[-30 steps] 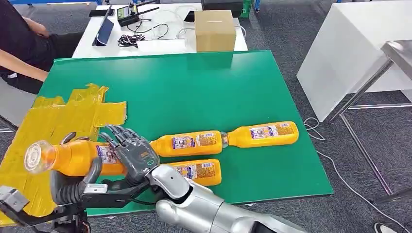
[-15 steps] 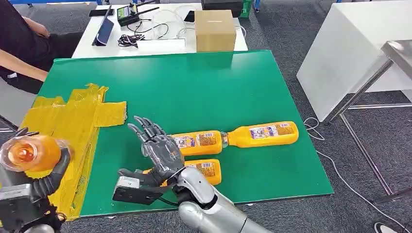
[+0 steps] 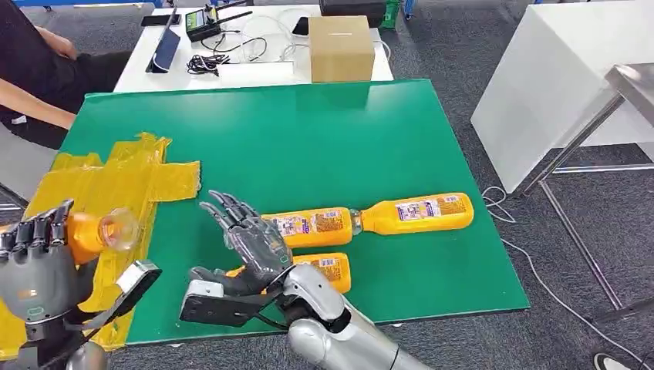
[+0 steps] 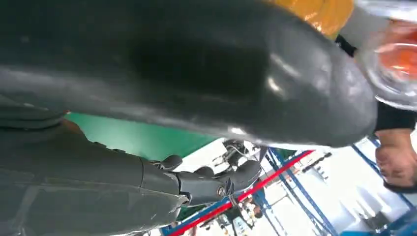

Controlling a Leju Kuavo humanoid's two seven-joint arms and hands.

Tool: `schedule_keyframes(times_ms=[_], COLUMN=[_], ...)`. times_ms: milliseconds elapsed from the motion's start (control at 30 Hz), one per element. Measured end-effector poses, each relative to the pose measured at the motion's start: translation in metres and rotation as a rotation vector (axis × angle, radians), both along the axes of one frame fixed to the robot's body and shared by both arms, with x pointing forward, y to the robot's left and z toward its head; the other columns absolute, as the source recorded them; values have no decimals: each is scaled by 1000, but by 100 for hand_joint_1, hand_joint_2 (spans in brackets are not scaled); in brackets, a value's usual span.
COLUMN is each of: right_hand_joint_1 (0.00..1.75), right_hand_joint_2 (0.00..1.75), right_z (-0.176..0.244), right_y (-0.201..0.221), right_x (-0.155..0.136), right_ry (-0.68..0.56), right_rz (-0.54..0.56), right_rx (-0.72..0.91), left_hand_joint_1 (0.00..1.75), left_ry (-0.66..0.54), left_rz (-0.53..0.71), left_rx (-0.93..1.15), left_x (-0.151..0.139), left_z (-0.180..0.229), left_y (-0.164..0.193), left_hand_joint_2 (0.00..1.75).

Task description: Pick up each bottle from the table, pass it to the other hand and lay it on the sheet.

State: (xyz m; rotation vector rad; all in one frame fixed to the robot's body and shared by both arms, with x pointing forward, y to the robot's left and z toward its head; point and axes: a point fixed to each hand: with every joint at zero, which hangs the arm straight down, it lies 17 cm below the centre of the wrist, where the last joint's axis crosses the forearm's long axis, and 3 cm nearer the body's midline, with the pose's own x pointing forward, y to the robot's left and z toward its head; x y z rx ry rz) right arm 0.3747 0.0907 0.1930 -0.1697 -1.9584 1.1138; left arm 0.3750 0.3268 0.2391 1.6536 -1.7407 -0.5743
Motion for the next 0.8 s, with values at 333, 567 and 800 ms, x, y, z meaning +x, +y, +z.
schedule_keyframes(times_ms=[333, 567, 800], right_hand_joint_1=[0, 0, 0], right_hand_joint_2=[175, 175, 175], right_z=[-33, -52, -69], right_y=[-14, -29, -48], right_x=[-5, -8, -15], right_ry=[47, 37, 7], right_rz=[-10, -26, -65], right_rx=[-86, -151, -229], left_hand_joint_1=[175, 175, 0], left_ry=[283, 463, 598], left_rz=[-1, -38, -97], left_rx=[10, -75, -165], left_x=[15, 15, 7], left_z=[-99, -153, -190], left_y=[4, 9, 7], left_hand_joint_2=[175, 175, 0])
